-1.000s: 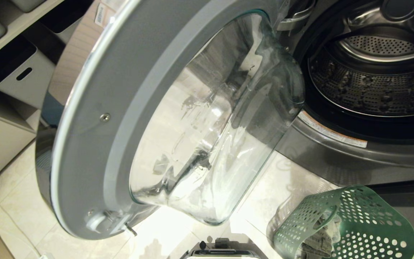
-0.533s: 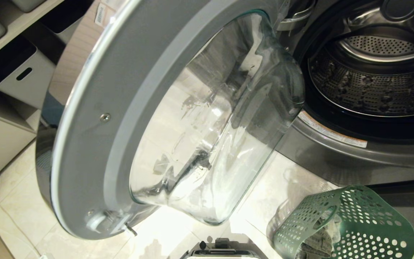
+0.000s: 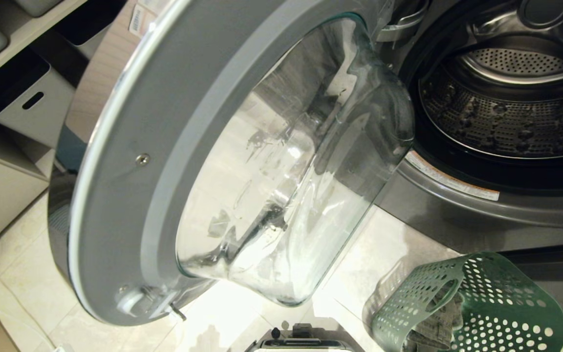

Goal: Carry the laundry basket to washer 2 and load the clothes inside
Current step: Place the clothes into the washing machine

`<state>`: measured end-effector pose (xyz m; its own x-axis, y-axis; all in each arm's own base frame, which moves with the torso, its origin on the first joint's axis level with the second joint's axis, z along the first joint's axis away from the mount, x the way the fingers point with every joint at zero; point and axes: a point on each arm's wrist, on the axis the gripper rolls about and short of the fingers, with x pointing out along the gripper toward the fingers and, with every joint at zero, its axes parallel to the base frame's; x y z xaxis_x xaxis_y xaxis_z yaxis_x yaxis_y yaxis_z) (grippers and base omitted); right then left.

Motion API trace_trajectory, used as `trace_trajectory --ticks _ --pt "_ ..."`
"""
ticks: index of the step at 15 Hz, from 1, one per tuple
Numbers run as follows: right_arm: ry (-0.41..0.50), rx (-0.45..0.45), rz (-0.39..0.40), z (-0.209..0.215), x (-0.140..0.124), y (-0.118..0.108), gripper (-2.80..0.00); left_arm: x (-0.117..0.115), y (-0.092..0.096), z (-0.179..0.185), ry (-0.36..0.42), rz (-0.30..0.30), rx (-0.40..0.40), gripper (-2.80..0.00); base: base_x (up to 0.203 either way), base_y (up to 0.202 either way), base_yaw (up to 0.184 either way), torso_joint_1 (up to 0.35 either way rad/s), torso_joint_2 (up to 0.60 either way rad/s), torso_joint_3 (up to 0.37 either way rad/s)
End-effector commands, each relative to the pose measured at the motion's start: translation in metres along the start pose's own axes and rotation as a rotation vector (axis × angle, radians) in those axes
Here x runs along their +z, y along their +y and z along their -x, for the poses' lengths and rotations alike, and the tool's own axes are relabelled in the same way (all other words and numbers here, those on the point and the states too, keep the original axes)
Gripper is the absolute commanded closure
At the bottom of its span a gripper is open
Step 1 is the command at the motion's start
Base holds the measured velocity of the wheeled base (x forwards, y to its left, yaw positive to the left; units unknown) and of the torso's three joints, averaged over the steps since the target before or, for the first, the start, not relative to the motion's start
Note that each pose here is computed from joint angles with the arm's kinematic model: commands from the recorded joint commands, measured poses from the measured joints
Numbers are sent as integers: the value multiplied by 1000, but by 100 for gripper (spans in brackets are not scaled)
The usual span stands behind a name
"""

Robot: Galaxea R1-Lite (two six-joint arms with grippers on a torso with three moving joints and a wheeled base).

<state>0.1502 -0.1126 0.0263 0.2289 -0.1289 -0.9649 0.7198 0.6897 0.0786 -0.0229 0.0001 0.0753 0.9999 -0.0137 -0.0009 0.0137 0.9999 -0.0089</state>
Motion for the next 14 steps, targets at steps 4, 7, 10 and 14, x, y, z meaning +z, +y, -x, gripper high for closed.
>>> trace_trajectory --ticks 4,7,10,14 --pt "157 140 16 -85 18 -12 0 0 0 0 1 0 0 0 0 0 0 0 0 0" --pt "96 220 78 -134 45 -14 0 0 0 0 1 0 0 0 0 0 0 0 0 0" --pt "63 279 228 -182 63 -14 0 0 0 0 1 0 1 0 0 0 0 0 0 0" --pt "16 441 393 -210 71 -7 0 0 0 0 1 0 0 0 0 0 0 0 0 0"
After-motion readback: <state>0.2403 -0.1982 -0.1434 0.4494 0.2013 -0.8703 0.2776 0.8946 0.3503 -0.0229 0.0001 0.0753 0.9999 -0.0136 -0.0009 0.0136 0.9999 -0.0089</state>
